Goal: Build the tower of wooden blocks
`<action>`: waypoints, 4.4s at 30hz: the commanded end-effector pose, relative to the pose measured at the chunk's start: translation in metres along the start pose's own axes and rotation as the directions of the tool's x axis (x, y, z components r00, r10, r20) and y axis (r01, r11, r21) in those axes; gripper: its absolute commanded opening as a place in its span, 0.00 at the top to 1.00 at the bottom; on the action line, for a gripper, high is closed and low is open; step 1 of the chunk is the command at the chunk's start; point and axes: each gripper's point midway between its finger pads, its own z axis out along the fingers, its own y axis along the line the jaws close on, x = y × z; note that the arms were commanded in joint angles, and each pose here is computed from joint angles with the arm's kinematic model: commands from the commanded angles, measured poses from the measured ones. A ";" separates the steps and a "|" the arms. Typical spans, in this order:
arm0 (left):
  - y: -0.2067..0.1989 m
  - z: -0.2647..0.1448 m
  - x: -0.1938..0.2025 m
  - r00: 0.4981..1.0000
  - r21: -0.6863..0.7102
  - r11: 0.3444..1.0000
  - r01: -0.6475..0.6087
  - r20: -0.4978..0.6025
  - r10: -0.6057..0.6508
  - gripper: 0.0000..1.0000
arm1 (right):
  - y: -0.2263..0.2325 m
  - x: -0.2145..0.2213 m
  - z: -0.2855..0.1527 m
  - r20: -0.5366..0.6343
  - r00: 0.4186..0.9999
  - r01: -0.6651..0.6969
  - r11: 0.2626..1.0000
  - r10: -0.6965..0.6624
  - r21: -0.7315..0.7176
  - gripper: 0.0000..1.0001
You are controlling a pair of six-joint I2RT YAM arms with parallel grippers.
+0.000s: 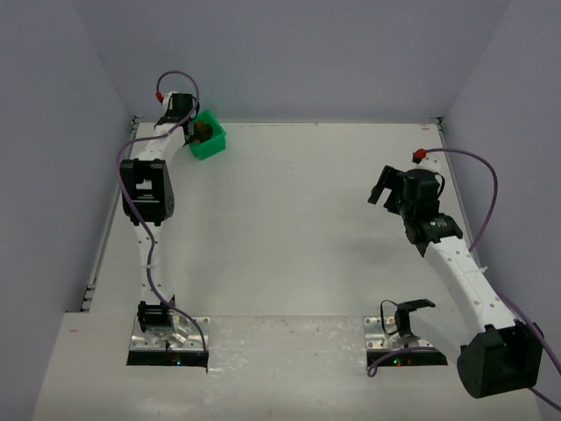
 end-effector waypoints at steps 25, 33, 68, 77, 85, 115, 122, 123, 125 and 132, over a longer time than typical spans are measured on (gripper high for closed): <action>-0.063 -0.321 0.055 0.801 -0.033 0.945 -0.327 0.521 0.295 1.00 | -0.002 0.047 -0.037 0.042 0.997 -0.055 0.987 0.063 -0.153 0.06; -0.060 -0.346 0.144 0.694 -0.230 0.850 -0.474 0.496 0.521 1.00 | -0.006 0.048 -0.038 0.043 0.997 -0.061 0.989 0.068 -0.136 0.06; -0.082 -0.337 0.159 -0.170 -0.737 -0.223 -0.638 -0.147 0.974 1.00 | -0.016 0.050 -0.033 0.038 0.997 -0.065 0.995 0.068 -0.074 0.05; -0.085 -0.338 0.150 -0.168 -0.727 -0.251 -0.639 -0.187 0.968 1.00 | -0.012 0.053 -0.030 0.017 0.997 -0.070 0.994 0.072 -0.086 0.05; -0.075 -0.335 0.155 -0.220 -0.662 -0.327 -0.675 -0.242 0.945 1.00 | -0.012 0.054 -0.029 0.007 0.998 -0.066 0.994 0.067 -0.085 0.05; -0.092 -0.316 0.176 -0.403 -0.485 -0.416 -0.770 -0.137 0.905 1.00 | -0.012 0.052 -0.032 0.019 0.998 -0.064 0.994 0.066 -0.089 0.05; -0.084 -0.331 0.148 -0.359 -0.506 -0.342 -0.792 -0.069 0.931 1.00 | -0.013 0.053 -0.033 0.019 0.998 -0.064 0.994 0.066 -0.083 0.05; -0.084 -0.334 0.143 -0.345 -0.495 -0.314 -0.810 -0.031 0.938 1.00 | -0.014 0.052 -0.033 0.021 0.998 -0.065 0.994 0.067 -0.083 0.05; -0.087 -0.334 0.139 -0.309 -0.458 -0.252 -0.852 0.051 0.950 1.00 | -0.014 0.052 -0.033 0.023 0.998 -0.064 0.995 0.066 -0.080 0.05; -0.080 -0.334 0.097 -0.098 -0.222 -0.016 -0.975 0.362 0.927 1.00 | -0.015 0.050 -0.034 0.029 0.998 -0.059 0.995 0.062 -0.077 0.05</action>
